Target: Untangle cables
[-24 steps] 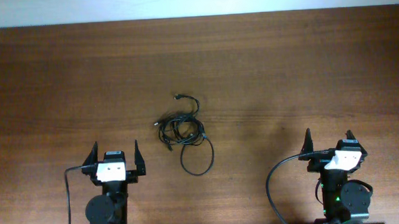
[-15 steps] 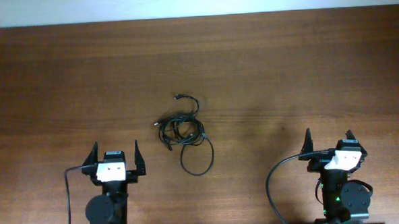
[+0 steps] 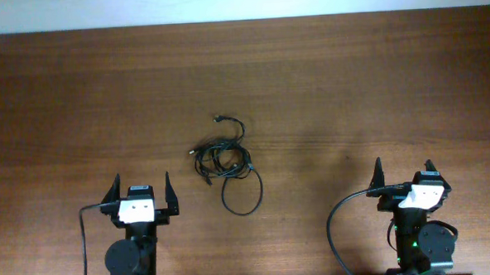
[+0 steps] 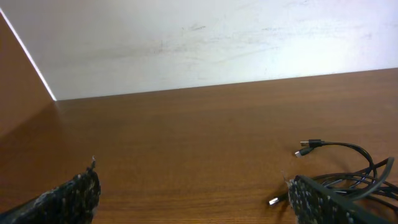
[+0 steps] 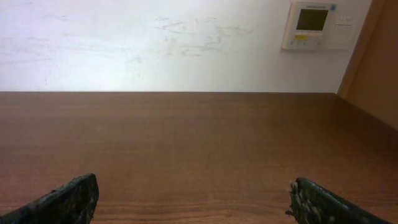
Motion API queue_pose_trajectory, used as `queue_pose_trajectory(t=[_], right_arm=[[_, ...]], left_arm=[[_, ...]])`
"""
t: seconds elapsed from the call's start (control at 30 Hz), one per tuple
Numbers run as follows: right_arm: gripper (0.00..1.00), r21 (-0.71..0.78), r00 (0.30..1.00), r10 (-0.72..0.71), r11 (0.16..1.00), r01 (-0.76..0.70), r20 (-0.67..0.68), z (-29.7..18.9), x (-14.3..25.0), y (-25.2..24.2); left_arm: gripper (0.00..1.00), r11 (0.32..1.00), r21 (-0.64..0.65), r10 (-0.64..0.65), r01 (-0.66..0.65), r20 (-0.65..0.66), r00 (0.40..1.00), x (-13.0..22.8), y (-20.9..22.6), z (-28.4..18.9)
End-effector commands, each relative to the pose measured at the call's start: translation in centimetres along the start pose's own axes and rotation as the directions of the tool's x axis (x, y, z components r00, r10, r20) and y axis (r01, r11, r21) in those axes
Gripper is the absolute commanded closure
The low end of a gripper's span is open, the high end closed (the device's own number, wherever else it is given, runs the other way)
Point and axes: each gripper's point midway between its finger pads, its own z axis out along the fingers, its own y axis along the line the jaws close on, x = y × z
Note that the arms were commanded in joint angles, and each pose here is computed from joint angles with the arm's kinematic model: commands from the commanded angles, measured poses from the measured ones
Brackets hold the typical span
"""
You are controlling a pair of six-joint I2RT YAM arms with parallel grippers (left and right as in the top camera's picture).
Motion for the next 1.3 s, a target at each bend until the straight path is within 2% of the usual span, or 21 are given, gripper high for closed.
queue_pose_trajectory(t=[0.0, 1.13, 1.27], right_arm=[[0.01, 0.023, 1.000, 0.006, 1.000, -0.005, -0.014, 0.0, 0.5, -0.4], [0.01, 0.023, 1.000, 0.006, 1.000, -0.005, -0.014, 0.0, 0.5, -0.4], [0.02, 0.023, 1.000, 0.006, 1.000, -0.005, -0.014, 0.0, 0.5, -0.4]], left_arm=[[0.01, 1.000, 0.010, 0.016, -0.016, -0.005, 1.000, 0.2, -0.2, 0.0], [0.01, 1.000, 0.010, 0.016, -0.016, -0.004, 1.000, 0.2, -0.2, 0.0], [0.01, 1.000, 0.001, 0.013, -0.014, 0.058, 0.998, -1.3, 0.1, 0.0]])
